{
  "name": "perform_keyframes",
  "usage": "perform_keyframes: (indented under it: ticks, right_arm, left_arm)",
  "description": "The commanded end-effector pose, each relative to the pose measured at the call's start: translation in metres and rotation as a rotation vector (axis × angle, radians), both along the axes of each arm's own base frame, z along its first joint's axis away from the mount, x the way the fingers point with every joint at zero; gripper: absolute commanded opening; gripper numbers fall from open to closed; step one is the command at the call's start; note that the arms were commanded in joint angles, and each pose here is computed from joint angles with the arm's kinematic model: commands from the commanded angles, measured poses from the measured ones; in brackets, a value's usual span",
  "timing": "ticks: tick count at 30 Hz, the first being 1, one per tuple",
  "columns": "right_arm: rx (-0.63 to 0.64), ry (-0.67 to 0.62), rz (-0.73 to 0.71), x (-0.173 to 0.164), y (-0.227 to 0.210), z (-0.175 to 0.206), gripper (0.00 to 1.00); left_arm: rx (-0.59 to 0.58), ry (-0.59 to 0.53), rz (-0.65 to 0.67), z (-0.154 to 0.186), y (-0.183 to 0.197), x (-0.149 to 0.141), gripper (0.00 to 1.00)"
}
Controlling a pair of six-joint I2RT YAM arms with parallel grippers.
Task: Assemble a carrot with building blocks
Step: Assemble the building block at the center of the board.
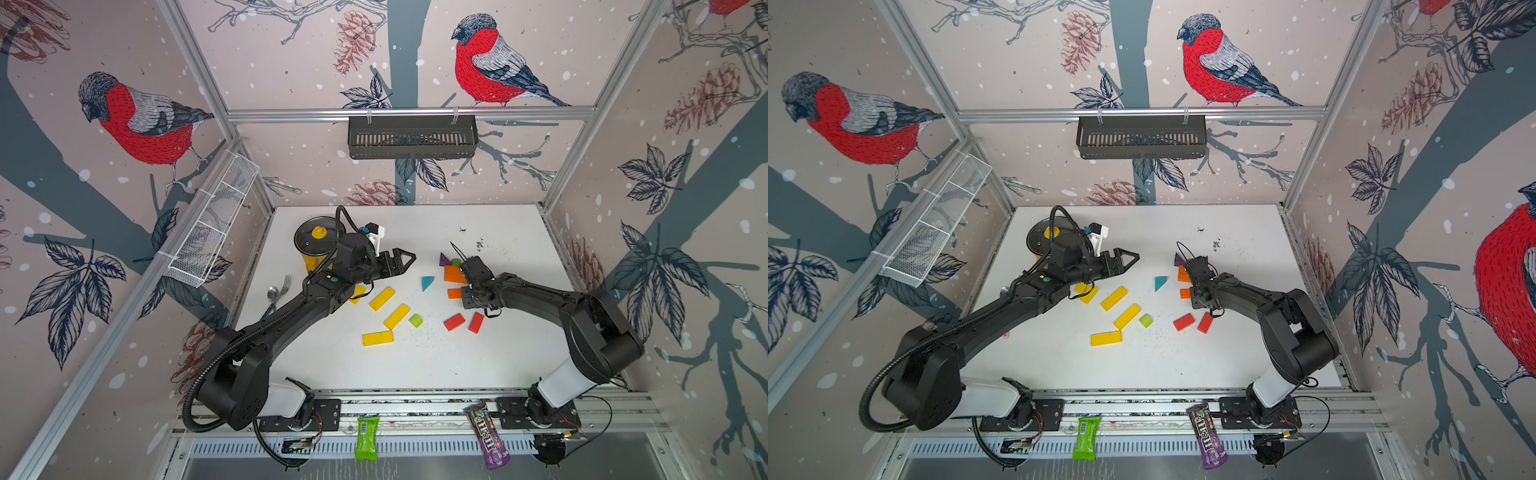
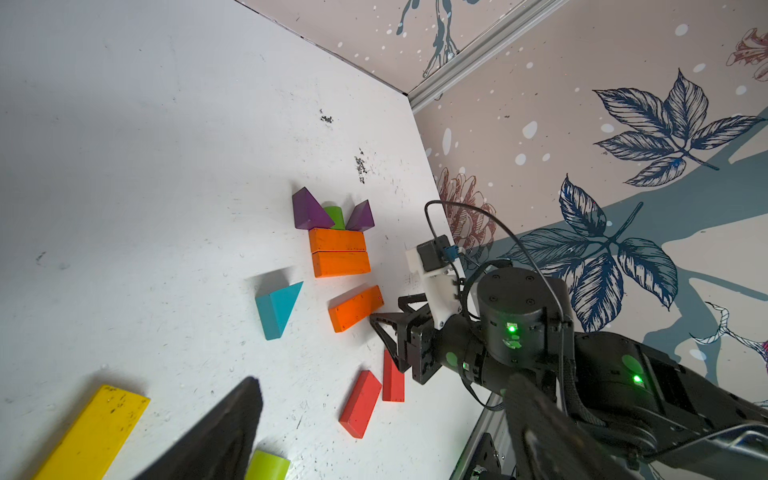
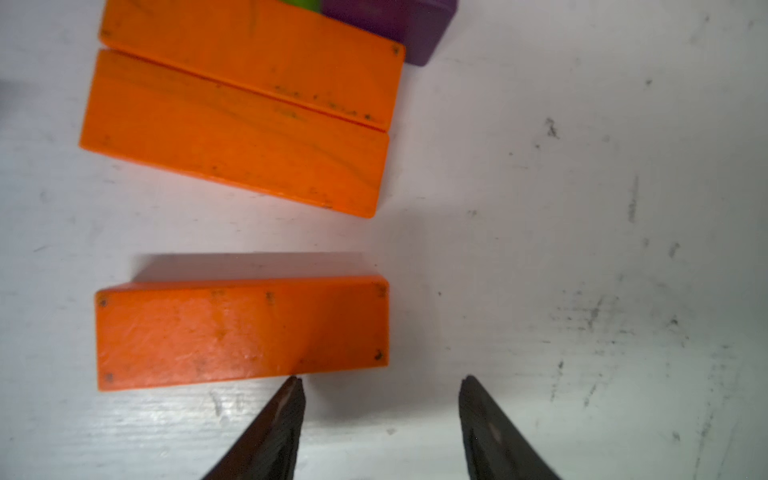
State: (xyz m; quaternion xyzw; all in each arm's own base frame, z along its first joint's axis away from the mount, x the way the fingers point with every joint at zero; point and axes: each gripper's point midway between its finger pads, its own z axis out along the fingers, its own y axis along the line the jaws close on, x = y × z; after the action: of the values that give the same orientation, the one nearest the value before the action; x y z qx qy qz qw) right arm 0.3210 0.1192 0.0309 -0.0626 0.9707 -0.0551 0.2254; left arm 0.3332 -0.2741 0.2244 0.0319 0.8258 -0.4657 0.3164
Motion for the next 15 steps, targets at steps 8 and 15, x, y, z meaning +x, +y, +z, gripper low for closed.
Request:
perform_keyframes:
  ticks: [8, 15]
  right_arm:
    - [0.112, -0.054, 0.048, 0.006, 0.023, 0.022, 0.94]
    - [0.173, -0.019, 0.104, 0.017, 0.036, 0.013, 0.99]
  left_arm:
    - [-0.01, -0.022, 0.002, 0.007, -0.001, 0.002, 0.92]
    - [-0.012, -0.023, -0.001, 0.008, -0.001, 0.001, 0.92]
